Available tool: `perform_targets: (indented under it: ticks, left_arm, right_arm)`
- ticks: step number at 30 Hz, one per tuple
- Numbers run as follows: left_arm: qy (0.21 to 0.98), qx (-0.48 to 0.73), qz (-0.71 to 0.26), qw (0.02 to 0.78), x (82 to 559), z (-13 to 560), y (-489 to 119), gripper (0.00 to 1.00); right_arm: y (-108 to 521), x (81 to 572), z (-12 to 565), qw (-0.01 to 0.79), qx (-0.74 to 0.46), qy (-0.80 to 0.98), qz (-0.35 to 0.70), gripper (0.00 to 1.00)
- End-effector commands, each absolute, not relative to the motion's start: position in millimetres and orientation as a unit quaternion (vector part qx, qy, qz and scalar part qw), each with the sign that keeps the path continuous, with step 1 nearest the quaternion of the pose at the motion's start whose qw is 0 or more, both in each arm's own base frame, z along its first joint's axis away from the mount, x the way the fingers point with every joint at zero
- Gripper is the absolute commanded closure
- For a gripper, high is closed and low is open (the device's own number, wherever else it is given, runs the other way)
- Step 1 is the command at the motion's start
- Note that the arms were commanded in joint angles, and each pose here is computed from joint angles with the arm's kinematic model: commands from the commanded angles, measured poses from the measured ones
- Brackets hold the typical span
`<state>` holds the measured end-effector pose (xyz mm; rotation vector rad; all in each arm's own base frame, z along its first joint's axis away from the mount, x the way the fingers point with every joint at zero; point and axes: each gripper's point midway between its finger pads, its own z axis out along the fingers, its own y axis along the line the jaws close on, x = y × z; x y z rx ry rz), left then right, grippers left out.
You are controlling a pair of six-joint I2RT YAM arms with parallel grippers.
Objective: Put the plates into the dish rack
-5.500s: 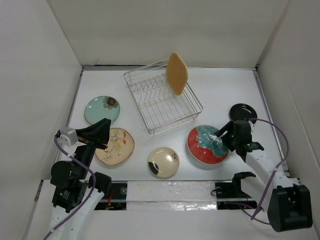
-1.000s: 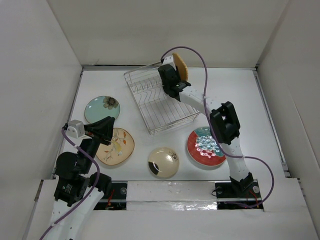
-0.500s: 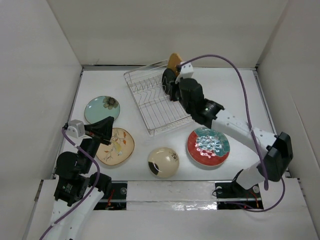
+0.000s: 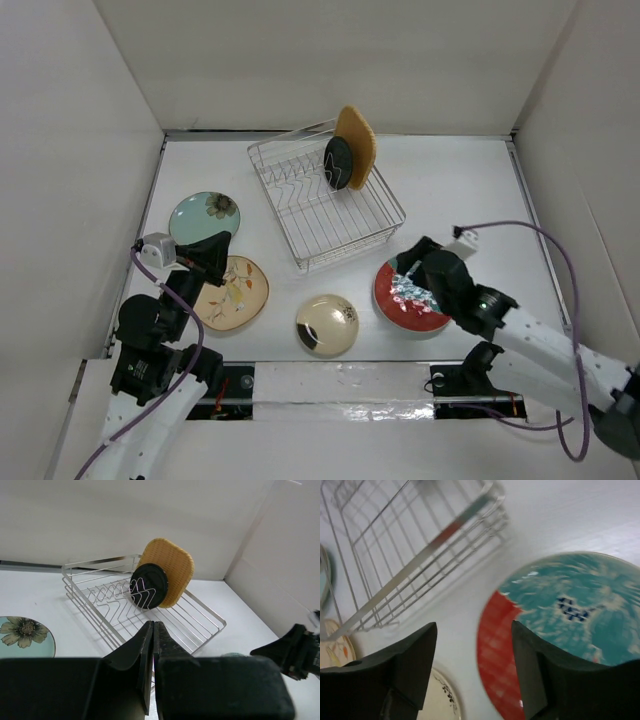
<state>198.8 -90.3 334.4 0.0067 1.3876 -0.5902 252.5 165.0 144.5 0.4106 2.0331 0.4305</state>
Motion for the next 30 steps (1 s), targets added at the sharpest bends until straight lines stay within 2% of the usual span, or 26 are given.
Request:
perform_targets:
  ticks: [1,4,6,7,9,15,21,26,30]
  left_arm:
    - [0.612,0.014,-0.283,0.738,195.9,347.7,-95.5,0.99]
    - [0.605,0.017,-0.289,0.741,192.3,350.8,-95.9,0.98]
    - [0.600,0.018,-0.293,0.744,189.1,353.2,-95.6,0.97]
    - [0.599,0.018,-0.294,0.745,188.3,354.2,-95.5,0.97]
    - [0.593,0.019,-0.296,0.749,185.1,356.5,-94.8,0.97]
    - [0.587,0.018,-0.296,0.754,181.8,359.6,-92.6,0.97]
    - [0.584,0.015,-0.294,0.756,180.8,360.6,-90.6,0.96]
    - [0.586,0.015,-0.293,0.755,181.4,359.6,-90.6,0.96]
    - [0.586,0.014,-0.292,0.756,181.9,360.1,-90.4,0.96]
  right_arm:
    - [113.3,236.4,129.8,0.475,0.332,0.794,0.184,0.25]
    - [71.4,217.4,103.0,0.462,0.382,0.787,0.145,0.21]
    - [78.4,221.1,106.0,0.458,0.379,0.782,0.188,0.23]
    - [84.5,223.7,109.1,0.456,0.372,0.782,0.206,0.33]
    - [119.2,230.8,127.4,0.454,0.297,0.793,0.277,0.43]
    - [205.4,205.0,122.4,0.357,0.067,0.892,0.268,0.43]
    - [255.1,150.8,96.0,0.233,-0.053,0.934,0.265,0.44]
    - [241.9,121.1,56.5,0.151,-0.039,0.958,0.241,0.44]
    - [226.6,109.5,31.8,0.126,0.010,0.967,0.221,0.43]
